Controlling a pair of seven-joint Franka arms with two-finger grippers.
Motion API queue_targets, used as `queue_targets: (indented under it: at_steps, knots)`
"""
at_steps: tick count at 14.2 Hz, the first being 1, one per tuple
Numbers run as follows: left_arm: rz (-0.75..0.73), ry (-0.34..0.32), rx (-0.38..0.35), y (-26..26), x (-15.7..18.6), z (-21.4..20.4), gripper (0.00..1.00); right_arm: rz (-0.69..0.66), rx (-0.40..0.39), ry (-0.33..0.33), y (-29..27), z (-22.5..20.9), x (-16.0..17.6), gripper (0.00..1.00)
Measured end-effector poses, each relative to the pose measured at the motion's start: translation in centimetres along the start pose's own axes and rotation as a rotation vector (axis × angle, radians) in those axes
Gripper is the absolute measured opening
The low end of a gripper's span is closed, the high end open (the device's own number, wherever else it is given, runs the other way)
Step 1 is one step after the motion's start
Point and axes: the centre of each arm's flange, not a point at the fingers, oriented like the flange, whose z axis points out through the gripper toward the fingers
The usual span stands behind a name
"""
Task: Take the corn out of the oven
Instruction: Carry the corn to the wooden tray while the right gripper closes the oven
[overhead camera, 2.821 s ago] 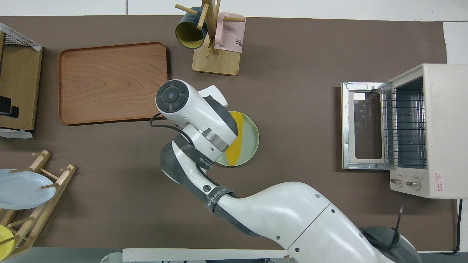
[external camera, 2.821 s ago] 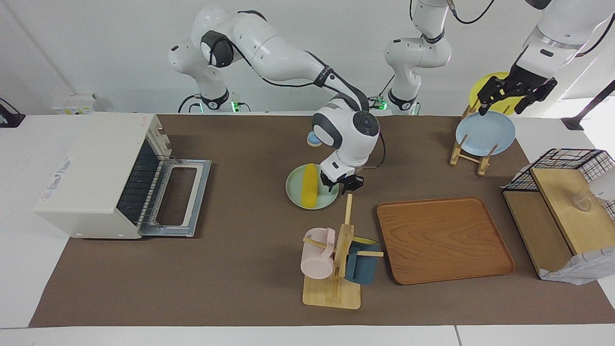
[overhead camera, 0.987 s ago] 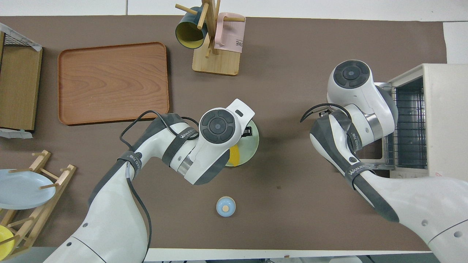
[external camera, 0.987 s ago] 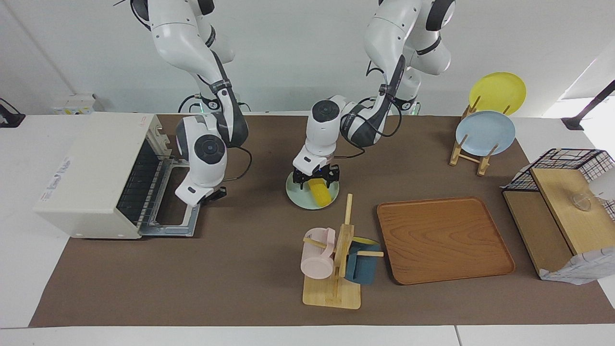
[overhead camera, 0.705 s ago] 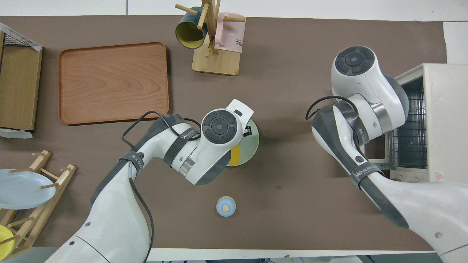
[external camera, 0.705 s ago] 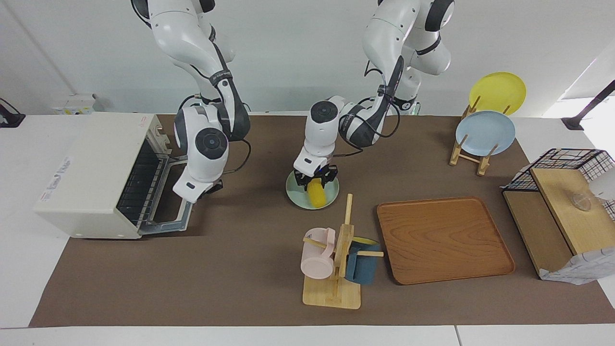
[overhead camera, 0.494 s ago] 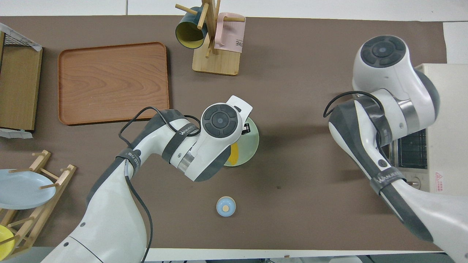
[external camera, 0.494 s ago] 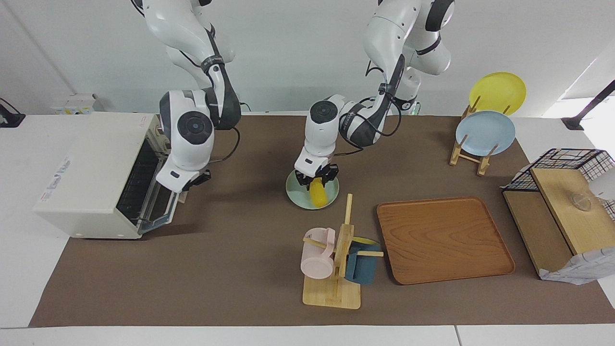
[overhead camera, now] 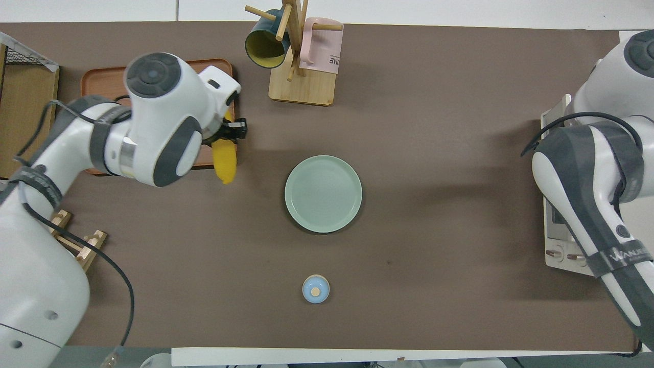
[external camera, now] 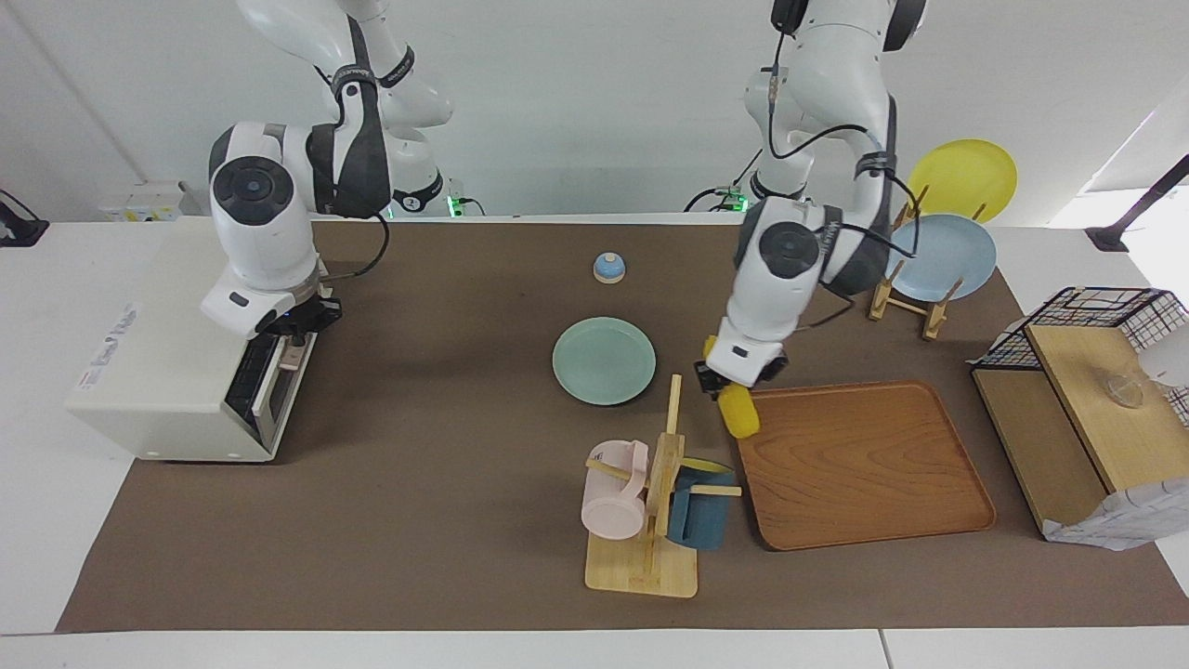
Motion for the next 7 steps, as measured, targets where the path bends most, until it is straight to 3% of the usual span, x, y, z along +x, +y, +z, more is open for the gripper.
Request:
queue_targets:
  at_steps: [3,5,7]
  knots:
    - [0.011,0.038,0.011,-8.0,6.3,0.9,0.52,0.02,0.037,-0.012,0.9,-0.5,-1.2,0.17]
    - [0.015,0.081,0.003,-8.6,8.0,2.4,0.52,0.022,0.074,0.004,1.9,-1.3,-2.2,0.38]
    - [0.029,0.079,0.001,-7.6,8.0,3.5,0.52,0.047,0.133,0.052,2.8,-3.0,-3.0,0.61]
